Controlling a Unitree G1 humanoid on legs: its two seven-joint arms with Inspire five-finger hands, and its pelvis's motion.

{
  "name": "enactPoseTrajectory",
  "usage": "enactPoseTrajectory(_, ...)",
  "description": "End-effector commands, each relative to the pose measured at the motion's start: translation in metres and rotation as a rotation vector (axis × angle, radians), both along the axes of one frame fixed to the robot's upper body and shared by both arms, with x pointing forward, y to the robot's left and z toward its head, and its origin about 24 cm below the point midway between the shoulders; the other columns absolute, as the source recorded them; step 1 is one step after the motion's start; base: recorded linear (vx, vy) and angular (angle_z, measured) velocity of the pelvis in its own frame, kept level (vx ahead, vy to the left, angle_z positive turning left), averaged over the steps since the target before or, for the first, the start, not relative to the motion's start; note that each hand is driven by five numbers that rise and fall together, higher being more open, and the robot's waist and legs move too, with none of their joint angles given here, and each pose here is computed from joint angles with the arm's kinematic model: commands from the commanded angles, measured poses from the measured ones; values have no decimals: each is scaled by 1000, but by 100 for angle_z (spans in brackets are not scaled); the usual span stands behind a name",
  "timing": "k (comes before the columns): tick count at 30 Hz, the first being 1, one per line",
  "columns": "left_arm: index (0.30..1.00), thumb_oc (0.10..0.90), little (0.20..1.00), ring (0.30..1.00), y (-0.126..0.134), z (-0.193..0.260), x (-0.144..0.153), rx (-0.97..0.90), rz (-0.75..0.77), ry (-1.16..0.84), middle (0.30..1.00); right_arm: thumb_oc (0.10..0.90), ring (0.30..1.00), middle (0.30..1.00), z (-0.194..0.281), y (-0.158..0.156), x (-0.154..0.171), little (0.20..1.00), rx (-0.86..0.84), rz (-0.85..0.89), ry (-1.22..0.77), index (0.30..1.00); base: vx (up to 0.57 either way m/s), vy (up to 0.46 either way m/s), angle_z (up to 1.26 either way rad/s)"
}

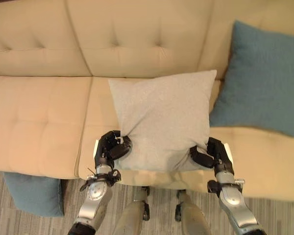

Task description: Pick up all the scattered cushions and arrange them neatly on the sofa.

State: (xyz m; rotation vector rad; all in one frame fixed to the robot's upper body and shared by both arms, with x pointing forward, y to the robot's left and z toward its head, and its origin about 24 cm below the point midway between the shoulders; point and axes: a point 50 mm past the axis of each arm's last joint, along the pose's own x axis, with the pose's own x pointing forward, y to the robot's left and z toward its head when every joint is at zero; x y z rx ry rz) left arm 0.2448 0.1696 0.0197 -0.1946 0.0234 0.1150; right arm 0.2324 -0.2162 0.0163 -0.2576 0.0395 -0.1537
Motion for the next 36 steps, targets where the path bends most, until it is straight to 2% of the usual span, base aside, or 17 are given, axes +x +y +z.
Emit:
enactPoseTrajectory(1, 300, 400, 300, 300, -15, 44, 13, -20, -132, -260, 300, 400, 300, 300, 59, 29, 14, 300, 55, 161, -329, 300, -38, -100, 48)
enactPoseTrajectory(5, 300, 400, 300, 300, -9, 37, 7, -25, -146, -229, 300, 400, 300, 300, 56, 20, 8, 300, 44, 166, -296, 300, -65, -105, 100)
enactPoseTrajectory(12, 300, 400, 300, 300, -10, 29, 3, -64, -174, -196, 300, 400, 300, 300, 57, 26, 16, 300, 69, 190, -289, 300, -97, 121, 83)
enactPoseTrajectory(22, 300, 400, 300, 300, -17, 34, 3, 39, -265, -199, 300, 400, 300, 300, 50, 37, 21, 300, 130, 193, -259, 300, -44, 207, 57)
enactPoseTrajectory(36, 300, 400, 300, 300, -29, 33, 6, 49, -322, -195, 300, 400, 300, 300, 43, 14, 13, 300, 145, 98, -243, 300, -3, 18, 101)
